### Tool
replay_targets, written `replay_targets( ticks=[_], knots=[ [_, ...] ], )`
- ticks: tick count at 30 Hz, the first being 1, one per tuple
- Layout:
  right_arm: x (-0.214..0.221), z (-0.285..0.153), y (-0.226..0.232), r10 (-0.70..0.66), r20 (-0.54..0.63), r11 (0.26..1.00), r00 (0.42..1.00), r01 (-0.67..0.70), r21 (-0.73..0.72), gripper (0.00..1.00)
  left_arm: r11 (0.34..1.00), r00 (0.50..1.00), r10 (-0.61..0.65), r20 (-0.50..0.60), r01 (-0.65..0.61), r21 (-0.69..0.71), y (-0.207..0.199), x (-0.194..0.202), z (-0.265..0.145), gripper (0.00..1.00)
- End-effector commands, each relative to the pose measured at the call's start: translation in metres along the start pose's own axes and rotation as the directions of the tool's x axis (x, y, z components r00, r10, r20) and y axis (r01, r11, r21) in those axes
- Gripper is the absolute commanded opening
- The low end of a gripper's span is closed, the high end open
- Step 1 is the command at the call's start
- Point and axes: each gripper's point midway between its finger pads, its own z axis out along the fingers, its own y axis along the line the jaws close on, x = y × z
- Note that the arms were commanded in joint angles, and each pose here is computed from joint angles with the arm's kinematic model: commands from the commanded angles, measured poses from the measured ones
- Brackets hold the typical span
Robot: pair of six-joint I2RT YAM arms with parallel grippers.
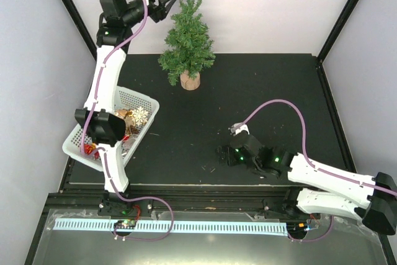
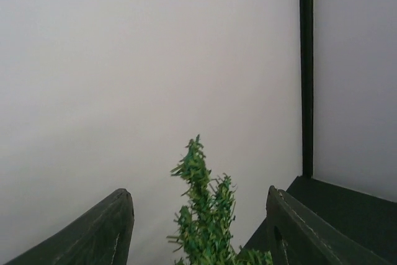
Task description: Decorate the small christmas tree
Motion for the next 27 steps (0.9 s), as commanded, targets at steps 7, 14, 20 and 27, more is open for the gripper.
replay_targets(
  ticks=[7,14,20,27],
  knots=[
    [-0.017,0.018,0.007,-0.002,-0.039,1.0,0.999,0.002,-0.019,0.92,0.999,0.995,0.008,0.103,-0.013,0.053,-0.004,0.0,0.038,0.57],
    [-0.015,0.035,0.001,0.01,-0.077,1.0,0.997,-0.01,0.0,0.92,0.998,0.994,-0.016,0.111,0.008,0.068,0.003,0.028,0.057,0.55],
    [-0.012,0.049,-0.001,0.011,-0.11,1.0,0.994,-0.01,0.013,0.91,0.996,0.989,-0.031,0.146,0.019,0.087,0.005,0.034,0.066,0.55],
    [-0.006,0.063,-0.004,0.021,-0.147,1.0,0.989,-0.019,0.016,0.92,0.993,0.984,-0.045,0.171,0.025,0.114,0.001,0.035,0.071,0.55]
  ],
)
